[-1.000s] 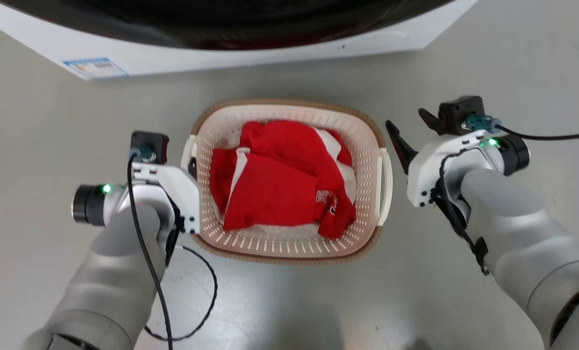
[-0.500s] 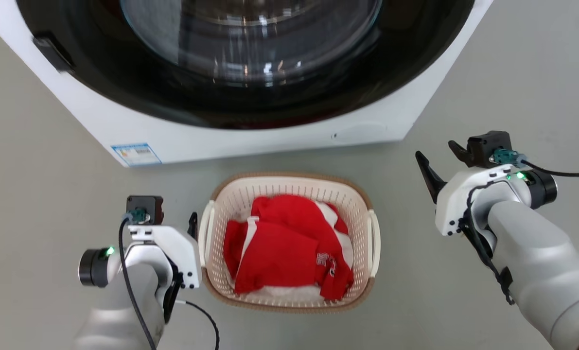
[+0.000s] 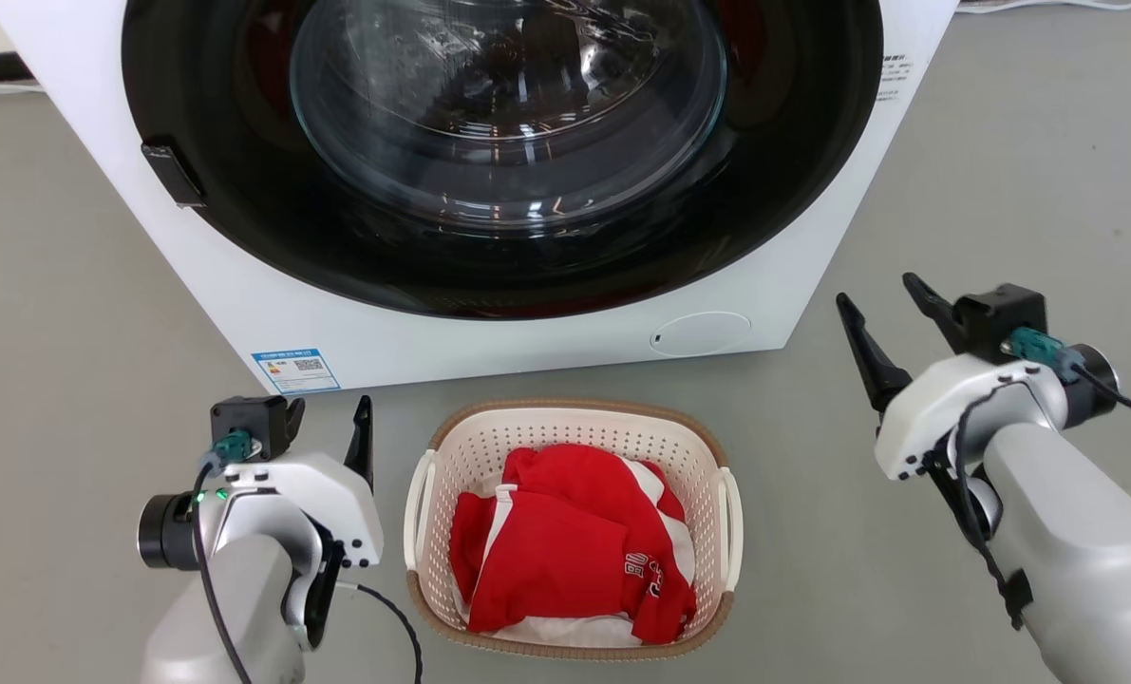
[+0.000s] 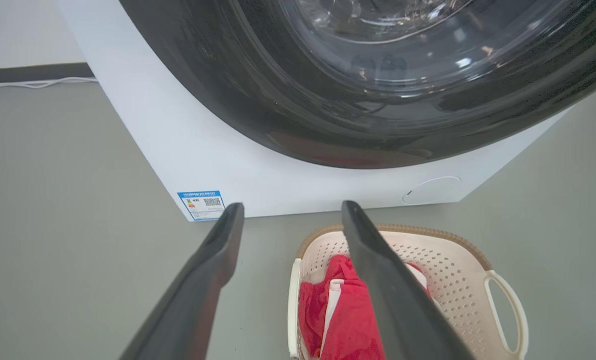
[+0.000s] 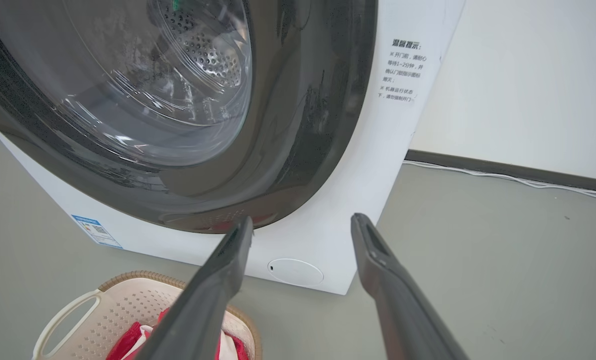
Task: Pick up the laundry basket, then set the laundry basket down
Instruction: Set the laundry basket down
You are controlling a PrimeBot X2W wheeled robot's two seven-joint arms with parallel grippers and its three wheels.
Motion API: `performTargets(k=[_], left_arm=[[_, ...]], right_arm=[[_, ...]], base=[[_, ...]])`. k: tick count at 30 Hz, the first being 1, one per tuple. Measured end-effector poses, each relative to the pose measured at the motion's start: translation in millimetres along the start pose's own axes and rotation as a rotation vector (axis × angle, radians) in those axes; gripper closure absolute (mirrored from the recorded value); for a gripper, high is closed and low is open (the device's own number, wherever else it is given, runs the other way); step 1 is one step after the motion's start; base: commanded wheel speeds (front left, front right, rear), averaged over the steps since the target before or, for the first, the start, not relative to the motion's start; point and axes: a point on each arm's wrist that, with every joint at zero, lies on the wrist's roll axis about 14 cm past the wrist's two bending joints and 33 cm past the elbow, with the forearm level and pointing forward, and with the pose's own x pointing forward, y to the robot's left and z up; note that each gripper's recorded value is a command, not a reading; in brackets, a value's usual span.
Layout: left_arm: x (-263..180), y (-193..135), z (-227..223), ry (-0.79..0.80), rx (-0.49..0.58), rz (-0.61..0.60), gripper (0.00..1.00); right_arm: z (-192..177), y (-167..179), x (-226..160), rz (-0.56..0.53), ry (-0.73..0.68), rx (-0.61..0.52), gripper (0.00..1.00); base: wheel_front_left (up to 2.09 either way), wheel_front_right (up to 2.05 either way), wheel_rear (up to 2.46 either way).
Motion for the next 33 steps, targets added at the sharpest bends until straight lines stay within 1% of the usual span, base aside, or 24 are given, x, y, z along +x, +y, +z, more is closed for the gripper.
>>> performTargets(k=[6, 9, 13, 21, 23, 29, 33], left_arm=[[-17, 7, 16, -0.094, -0.046, 0.034, 0.0], [-30, 16, 25, -0.144, -0.059, 0.061, 0.0], [-51, 26, 27, -0.184, -0.079, 0.096, 0.0], [-88, 46, 26, -0.238, -0.097, 0.166, 0.0], [-96, 48, 25, -0.25, -0.086, 0.174, 0.0], [-120, 46, 21, -0.282, -0.128, 0.185, 0.0], [-131, 48, 19, -0.297, -0.129, 0.199, 0.0]], right_arm=[[10, -6, -19, -0.046, -0.089, -0.012, 0.0], [10, -3, -31, -0.061, -0.118, -0.002, 0.0], [12, -9, -52, -0.099, -0.156, -0.006, 0.0], [8, -7, -88, -0.14, -0.193, -0.003, 0.0], [6, -8, -97, -0.152, -0.198, -0.002, 0.0], [-10, -6, -124, -0.191, -0.189, 0.037, 0.0], [-21, -1, -137, -0.21, -0.18, 0.076, 0.0]], base=[[0.0, 0.0, 0.0], [0.0, 0.0, 0.0], [0.0, 0.0, 0.0], [0.0, 0.0, 0.0], [0.0, 0.0, 0.0], [0.0, 0.0, 0.0], [0.0, 0.0, 0.0]])
